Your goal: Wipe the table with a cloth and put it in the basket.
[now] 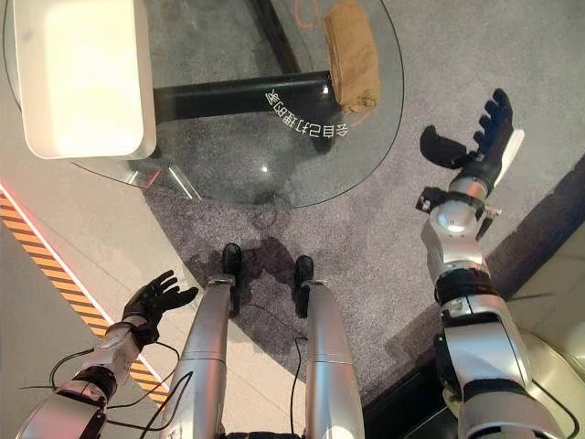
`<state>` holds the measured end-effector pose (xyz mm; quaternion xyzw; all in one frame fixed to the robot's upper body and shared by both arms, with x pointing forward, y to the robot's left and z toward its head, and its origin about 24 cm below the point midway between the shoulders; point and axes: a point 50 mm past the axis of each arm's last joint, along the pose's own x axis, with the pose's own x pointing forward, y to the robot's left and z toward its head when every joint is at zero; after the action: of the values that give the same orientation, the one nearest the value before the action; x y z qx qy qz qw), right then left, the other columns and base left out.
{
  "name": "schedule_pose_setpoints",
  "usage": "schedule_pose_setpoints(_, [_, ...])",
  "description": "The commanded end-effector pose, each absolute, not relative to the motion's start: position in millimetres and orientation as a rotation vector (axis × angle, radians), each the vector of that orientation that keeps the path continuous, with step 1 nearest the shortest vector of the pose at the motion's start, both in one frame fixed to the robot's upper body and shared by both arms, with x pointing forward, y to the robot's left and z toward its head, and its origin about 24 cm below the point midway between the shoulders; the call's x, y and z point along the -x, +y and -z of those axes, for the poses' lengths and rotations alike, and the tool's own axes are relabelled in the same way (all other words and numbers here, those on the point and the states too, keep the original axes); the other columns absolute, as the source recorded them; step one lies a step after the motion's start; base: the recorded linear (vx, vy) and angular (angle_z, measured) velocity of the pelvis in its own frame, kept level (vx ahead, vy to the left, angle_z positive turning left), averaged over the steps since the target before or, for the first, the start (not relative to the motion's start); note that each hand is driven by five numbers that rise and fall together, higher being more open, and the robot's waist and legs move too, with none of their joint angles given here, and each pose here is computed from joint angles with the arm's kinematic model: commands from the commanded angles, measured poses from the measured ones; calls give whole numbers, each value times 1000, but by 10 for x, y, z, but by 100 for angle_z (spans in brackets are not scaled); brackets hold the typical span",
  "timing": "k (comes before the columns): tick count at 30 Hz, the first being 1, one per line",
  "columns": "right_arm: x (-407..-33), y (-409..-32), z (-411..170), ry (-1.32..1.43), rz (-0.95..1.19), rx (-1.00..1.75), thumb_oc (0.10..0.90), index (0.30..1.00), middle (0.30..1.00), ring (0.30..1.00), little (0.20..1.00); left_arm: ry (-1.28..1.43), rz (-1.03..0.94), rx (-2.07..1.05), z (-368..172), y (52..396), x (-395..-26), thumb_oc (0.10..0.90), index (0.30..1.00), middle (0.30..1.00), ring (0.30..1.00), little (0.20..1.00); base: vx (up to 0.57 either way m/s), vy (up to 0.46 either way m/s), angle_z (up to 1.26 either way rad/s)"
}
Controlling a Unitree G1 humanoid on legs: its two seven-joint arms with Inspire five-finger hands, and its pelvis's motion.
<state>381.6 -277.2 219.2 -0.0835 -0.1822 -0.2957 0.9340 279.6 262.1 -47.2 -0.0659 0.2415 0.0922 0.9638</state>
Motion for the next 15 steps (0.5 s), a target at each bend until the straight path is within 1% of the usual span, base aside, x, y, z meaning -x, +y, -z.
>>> schedule_pose_setpoints(1, [-3701, -2872, -2719, -559, 674, 224, 800, 900, 900, 900, 900, 512, -244, 139, 536, 2747, -2673, 800, 900, 900, 900, 900, -4, 4, -3])
schedule_pose_setpoints(4, [-3756, -2717, -2934, -593, 643, 253, 800, 900, 900, 900, 900, 506, -234, 140, 528, 2728, -2688, 800, 900, 900, 900, 900, -24, 4, 0])
schedule_pose_setpoints(15, [-3875, -2428, -3123, -541, 550, 301, 800, 900, 900, 900, 900, 525, -216, 143, 577, 2689, -2636, 800, 900, 900, 900, 900, 28, 5, 1])
